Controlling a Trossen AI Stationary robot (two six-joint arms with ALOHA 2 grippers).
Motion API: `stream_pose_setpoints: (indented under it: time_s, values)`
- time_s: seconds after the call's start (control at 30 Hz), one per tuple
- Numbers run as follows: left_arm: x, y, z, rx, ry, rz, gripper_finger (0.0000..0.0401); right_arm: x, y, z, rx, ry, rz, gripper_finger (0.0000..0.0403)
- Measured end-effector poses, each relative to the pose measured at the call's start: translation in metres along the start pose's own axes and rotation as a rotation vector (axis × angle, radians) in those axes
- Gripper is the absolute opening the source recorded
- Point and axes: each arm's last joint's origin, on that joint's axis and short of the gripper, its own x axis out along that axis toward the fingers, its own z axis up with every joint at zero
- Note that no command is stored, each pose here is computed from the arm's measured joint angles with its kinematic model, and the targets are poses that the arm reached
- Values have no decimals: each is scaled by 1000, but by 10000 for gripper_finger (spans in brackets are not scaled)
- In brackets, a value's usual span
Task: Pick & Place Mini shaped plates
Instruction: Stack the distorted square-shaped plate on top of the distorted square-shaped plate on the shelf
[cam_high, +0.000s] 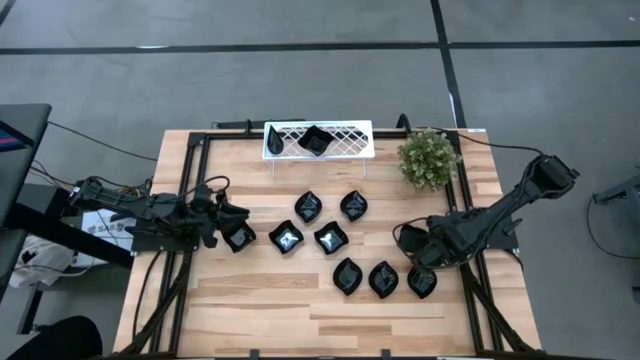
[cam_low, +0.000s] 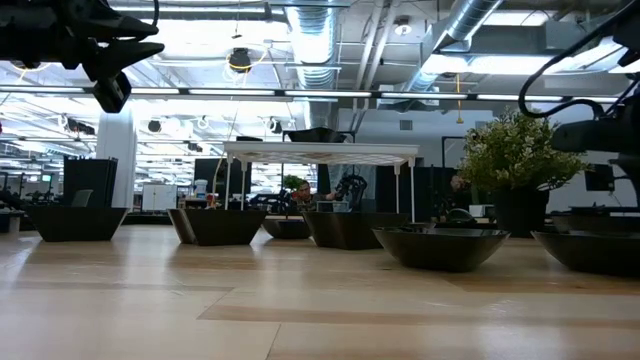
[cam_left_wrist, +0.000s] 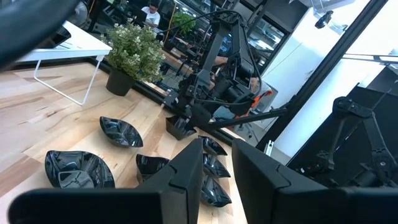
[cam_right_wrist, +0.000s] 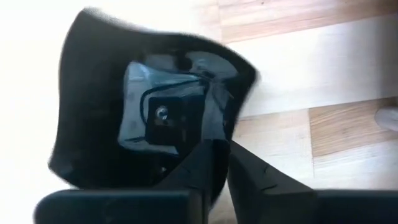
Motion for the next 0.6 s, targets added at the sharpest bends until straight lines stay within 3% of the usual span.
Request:
stream_pose_setpoints:
  time_s: [0.17, 0.6]
  values:
    - [0, 0, 0, 0, 0, 0, 88, 0, 1, -1, -4, 1, 15, 4]
    - [0, 0, 0, -1, -4, -2, 88, -13, 12, -2, 0, -27, 82, 2]
